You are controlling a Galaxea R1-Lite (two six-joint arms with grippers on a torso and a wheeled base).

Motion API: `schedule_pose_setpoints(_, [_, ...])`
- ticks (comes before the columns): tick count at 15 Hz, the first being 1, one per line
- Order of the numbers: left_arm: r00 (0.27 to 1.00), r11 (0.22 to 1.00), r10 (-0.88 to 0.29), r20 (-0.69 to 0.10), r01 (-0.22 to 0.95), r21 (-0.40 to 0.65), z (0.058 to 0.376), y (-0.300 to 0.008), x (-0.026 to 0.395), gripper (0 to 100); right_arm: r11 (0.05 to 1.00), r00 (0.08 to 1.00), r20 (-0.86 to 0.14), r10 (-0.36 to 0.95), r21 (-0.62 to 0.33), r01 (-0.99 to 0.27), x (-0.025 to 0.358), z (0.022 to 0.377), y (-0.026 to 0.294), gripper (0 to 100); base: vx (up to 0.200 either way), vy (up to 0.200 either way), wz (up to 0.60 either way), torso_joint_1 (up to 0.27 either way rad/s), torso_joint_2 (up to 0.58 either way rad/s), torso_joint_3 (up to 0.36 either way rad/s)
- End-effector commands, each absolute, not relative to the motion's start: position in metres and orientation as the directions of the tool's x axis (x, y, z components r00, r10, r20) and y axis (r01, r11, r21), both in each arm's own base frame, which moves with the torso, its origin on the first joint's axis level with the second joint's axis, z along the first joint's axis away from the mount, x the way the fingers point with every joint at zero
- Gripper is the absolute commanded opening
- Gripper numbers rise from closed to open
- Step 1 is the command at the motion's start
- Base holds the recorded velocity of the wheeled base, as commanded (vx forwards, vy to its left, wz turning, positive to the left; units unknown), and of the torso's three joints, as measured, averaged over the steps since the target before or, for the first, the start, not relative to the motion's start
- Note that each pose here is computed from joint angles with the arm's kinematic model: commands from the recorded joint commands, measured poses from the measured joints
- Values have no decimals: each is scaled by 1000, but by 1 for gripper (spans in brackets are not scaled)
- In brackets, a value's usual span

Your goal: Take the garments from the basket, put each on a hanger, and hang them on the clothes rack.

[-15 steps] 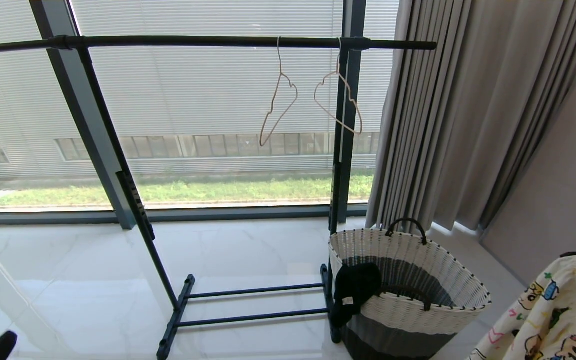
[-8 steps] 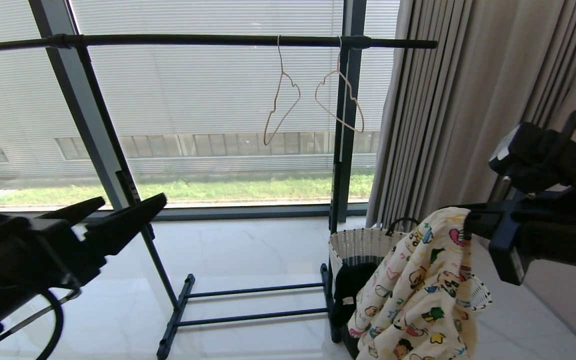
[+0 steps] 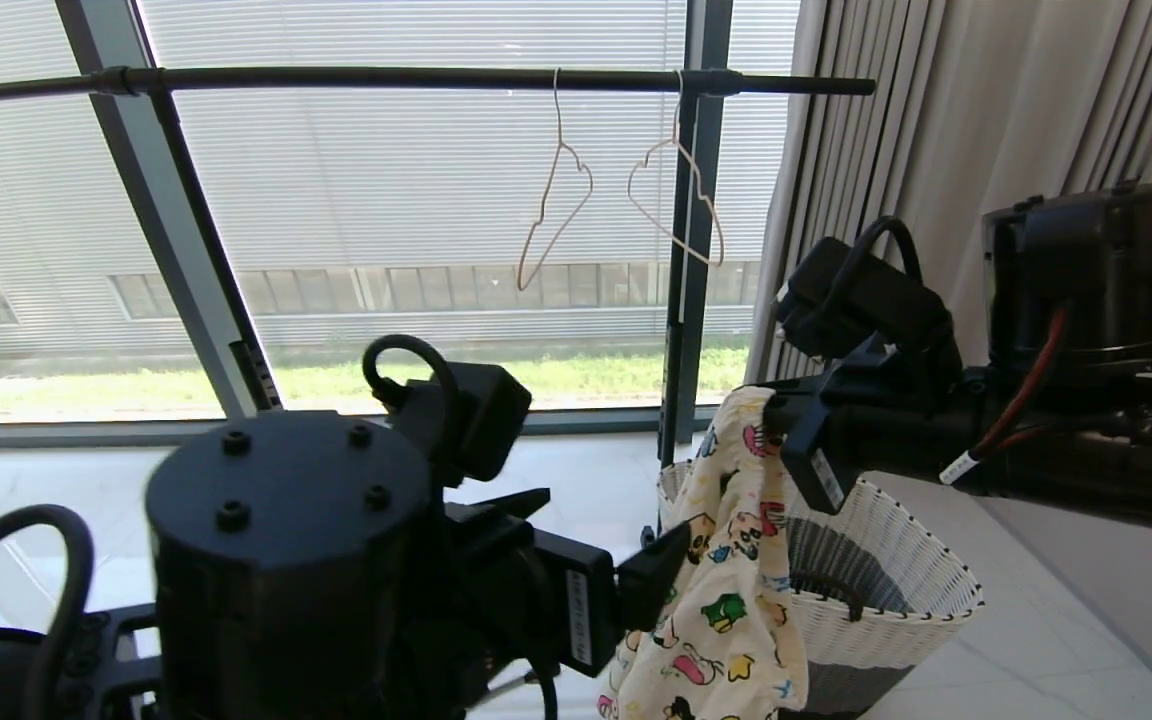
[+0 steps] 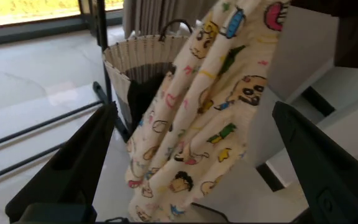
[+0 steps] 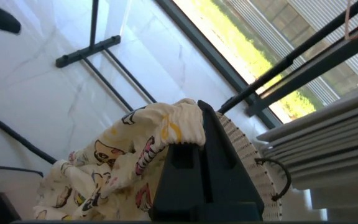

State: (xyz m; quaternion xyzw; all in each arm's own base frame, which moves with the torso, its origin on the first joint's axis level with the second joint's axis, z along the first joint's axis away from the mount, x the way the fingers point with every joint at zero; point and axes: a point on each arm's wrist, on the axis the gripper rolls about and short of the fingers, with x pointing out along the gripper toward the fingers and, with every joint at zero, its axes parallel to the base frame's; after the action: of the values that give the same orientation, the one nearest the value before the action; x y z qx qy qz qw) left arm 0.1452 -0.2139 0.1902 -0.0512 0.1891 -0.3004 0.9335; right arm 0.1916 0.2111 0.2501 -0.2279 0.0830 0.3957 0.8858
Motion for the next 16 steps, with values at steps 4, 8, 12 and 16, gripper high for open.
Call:
schedule_pose_setpoints(4, [685,799,-593,-424,563,-209,156,-258,136,100,532,628,-331,705,-339,-776,180,248,227,0,0,0,0,0,0,0])
schedule_pose_setpoints(8, [722,851,-515,-462,495,-175,137,-271,156,100,513,610,-310,729,-343,-787,169,254,229,0,0,0,0,0,0,0])
schedule_pose_setpoints(12, [742,887,-451,-496,433,-160,122,-270,171,100,514,614,-310,726,-349,-783,165,254,232,0,0,0,0,0,0,0])
schedule_pose_setpoints(16, [751,939,-309,-583,337,-64,101,-253,178,100,532,632,-299,715,-355,-769,164,257,229,0,0,0,0,0,0,0])
